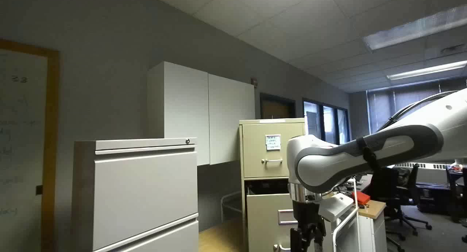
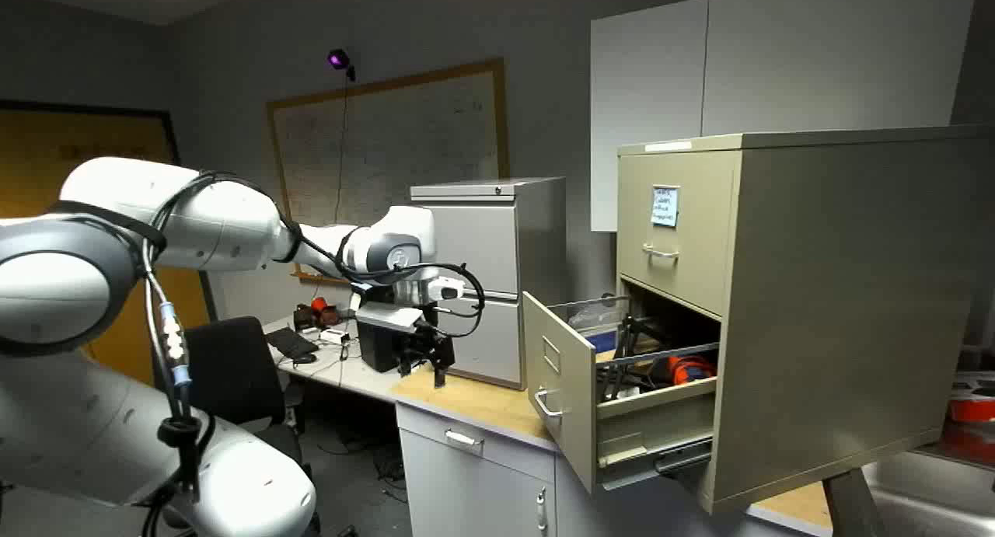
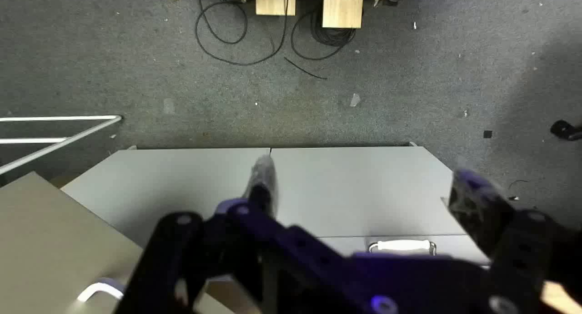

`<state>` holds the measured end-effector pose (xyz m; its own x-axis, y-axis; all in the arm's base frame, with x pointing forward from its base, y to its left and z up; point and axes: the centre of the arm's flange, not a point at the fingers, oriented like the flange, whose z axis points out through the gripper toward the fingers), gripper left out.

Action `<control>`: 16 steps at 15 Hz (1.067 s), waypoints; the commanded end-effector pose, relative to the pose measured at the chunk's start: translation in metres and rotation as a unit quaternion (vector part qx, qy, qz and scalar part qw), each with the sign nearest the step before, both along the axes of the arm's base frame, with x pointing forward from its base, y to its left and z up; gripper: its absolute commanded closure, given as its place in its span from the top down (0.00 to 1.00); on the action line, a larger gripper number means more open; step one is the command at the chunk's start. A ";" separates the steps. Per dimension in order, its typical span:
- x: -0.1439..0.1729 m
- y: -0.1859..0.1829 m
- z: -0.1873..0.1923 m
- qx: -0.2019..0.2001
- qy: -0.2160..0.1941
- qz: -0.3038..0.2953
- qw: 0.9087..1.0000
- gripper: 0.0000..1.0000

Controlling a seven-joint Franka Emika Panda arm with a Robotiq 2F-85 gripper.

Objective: Close the bottom drawer of the cabinet at the right

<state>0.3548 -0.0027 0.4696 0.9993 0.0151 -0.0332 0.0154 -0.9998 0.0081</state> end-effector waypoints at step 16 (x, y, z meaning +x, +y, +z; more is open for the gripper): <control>0.008 -0.008 0.009 -0.027 -0.001 0.006 1.000 1.00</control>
